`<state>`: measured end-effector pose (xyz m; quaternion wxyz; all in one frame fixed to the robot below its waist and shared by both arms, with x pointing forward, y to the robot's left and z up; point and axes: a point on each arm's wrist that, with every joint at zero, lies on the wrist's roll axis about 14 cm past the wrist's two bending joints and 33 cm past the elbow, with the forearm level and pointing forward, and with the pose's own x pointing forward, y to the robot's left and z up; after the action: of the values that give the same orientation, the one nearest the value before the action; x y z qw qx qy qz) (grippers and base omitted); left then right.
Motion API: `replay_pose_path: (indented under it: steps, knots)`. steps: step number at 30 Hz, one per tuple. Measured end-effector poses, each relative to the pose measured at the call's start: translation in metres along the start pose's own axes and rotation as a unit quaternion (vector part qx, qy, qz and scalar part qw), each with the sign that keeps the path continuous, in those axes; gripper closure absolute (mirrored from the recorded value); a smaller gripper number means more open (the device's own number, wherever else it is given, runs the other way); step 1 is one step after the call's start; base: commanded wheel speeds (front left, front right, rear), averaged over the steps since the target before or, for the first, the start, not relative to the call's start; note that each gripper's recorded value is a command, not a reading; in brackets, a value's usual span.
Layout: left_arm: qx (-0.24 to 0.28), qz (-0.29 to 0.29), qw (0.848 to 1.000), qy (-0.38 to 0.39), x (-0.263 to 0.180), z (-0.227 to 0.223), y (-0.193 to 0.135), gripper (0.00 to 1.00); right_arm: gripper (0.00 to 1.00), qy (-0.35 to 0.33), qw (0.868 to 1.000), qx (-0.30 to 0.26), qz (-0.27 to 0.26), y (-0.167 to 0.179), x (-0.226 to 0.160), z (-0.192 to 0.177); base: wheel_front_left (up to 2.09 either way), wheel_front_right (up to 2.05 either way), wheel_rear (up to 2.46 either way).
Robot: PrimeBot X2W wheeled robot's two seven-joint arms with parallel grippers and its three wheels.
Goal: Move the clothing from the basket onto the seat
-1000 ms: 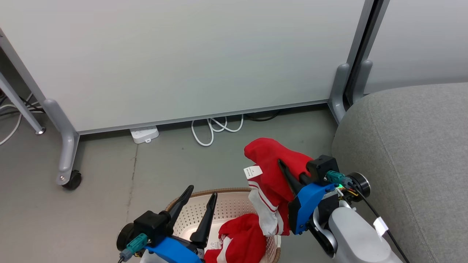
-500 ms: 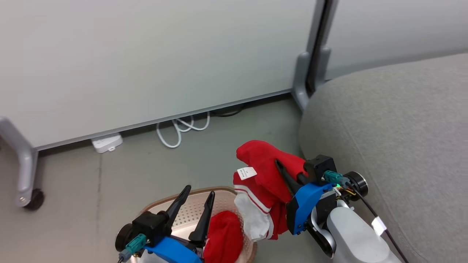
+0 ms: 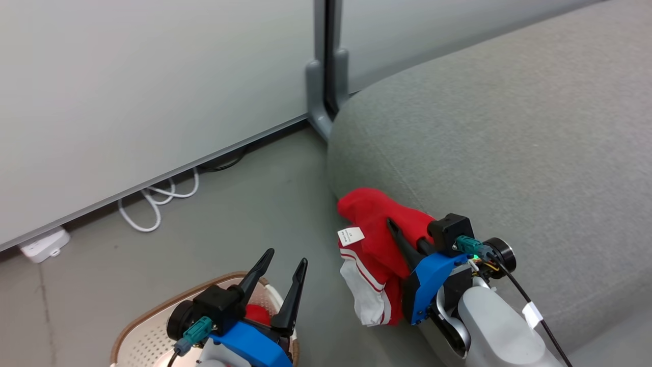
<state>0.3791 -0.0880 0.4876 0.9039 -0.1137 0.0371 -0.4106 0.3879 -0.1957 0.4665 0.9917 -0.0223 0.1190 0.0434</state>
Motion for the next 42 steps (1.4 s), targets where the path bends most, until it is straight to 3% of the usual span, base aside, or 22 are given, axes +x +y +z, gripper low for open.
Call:
replay_pose_path:
  steps: [10, 19, 22, 30, 35, 39, 42]
  knots:
    - [-0.005, -0.053, 0.999, 0.012, 0.020, -0.009, -0.030, 0.00, 1.00, 0.005, 0.999, 0.017, -0.050, -0.032, -0.022, -0.009, 0.00, 0.00, 0.00]
    - [-0.006, -0.045, 0.999, 0.015, 0.019, -0.012, -0.019, 0.00, 1.00, 0.013, 0.998, 0.021, -0.055, -0.037, -0.013, -0.011, 0.00, 0.00, 0.00]
    - [-0.007, -0.040, 0.999, 0.015, 0.021, -0.013, -0.012, 0.00, 1.00, 0.004, 0.998, 0.004, -0.069, -0.053, 0.001, 0.008, 0.00, 0.00, 0.00]
    - [0.001, -0.044, 0.999, 0.019, 0.031, -0.022, 0.010, 0.00, 1.00, -0.031, 0.989, -0.024, -0.144, -0.131, 0.047, 0.084, 0.00, 0.00, 0.00]
    - [0.004, -0.054, 0.998, 0.016, 0.044, -0.026, 0.027, 0.00, 1.00, -0.044, 0.973, -0.072, -0.214, -0.207, 0.059, 0.126, 0.00, 0.00, 0.00]
    - [0.001, -0.049, 0.999, 0.014, 0.051, -0.033, 0.046, 0.00, 1.00, -0.052, 0.961, -0.078, -0.262, -0.252, 0.068, 0.135, 0.00, 0.00, 0.00]
    - [-0.004, -0.039, 0.999, 0.015, 0.054, -0.042, 0.063, 0.00, 1.00, -0.054, 0.954, -0.058, -0.288, -0.273, 0.077, 0.120, 0.00, 0.00, 0.00]
